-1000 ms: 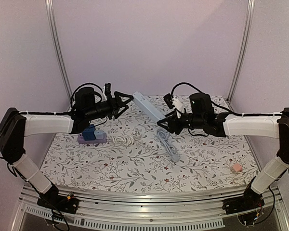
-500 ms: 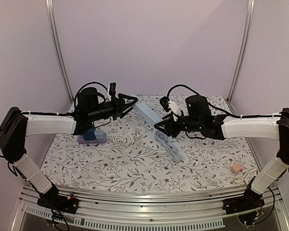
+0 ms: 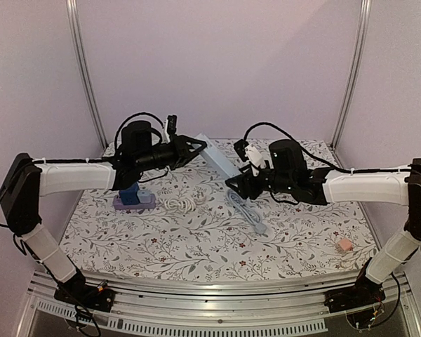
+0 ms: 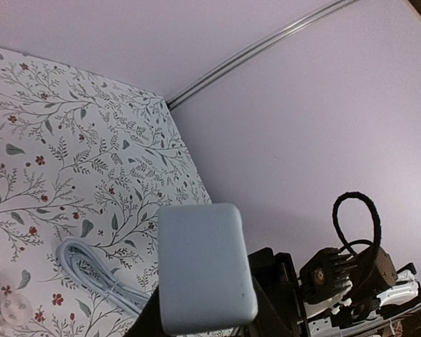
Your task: Insert the plug
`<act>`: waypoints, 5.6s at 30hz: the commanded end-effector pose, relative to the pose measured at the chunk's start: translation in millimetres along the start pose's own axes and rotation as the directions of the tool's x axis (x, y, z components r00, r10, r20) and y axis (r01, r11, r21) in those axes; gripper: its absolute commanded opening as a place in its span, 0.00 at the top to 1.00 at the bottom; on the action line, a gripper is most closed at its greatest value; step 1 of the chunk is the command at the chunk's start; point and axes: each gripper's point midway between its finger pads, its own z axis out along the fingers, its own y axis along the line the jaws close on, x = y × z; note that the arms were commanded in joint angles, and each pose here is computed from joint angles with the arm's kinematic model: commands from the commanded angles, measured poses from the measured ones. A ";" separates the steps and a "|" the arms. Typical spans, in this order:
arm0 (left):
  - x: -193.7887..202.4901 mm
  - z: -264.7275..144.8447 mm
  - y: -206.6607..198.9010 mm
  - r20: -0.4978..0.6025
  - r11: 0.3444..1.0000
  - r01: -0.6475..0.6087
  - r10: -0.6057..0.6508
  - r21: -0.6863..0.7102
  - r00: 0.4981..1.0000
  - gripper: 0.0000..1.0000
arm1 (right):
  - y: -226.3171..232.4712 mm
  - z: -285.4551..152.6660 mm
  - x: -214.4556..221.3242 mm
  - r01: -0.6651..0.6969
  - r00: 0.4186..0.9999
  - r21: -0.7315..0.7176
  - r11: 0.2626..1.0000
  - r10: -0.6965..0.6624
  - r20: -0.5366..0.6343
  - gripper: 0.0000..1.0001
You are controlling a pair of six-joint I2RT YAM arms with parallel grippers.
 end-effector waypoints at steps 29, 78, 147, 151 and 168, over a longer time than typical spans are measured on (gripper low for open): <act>-50.8 96.9 0.4 -0.367 0.347 -0.897 0.825 -0.272 0.430 1.00 | -43.7 -137.1 -22.3 -0.371 0.907 0.253 0.894 0.290 0.305 0.05; 333.2 69.2 102.9 -0.648 0.193 -0.979 0.754 0.066 0.105 0.24 | -62.3 -197.3 30.0 -0.587 0.805 0.340 0.735 0.484 0.343 0.07; 264.8 -18.3 27.1 -0.391 0.593 -0.805 0.734 -0.031 0.555 0.11 | -141.1 -254.9 292.5 -0.522 0.024 0.792 -0.318 0.922 0.386 0.17; 264.0 -18.4 29.1 -0.393 0.592 -0.805 0.733 -0.034 0.555 0.11 | -143.1 -255.9 288.8 -0.531 0.038 0.788 -0.311 0.920 0.389 0.28; 264.6 -17.1 34.4 -0.405 0.593 -0.804 0.727 -0.039 0.555 0.13 | -139.8 -230.4 288.0 -0.608 0.040 0.771 -0.188 0.963 0.265 0.58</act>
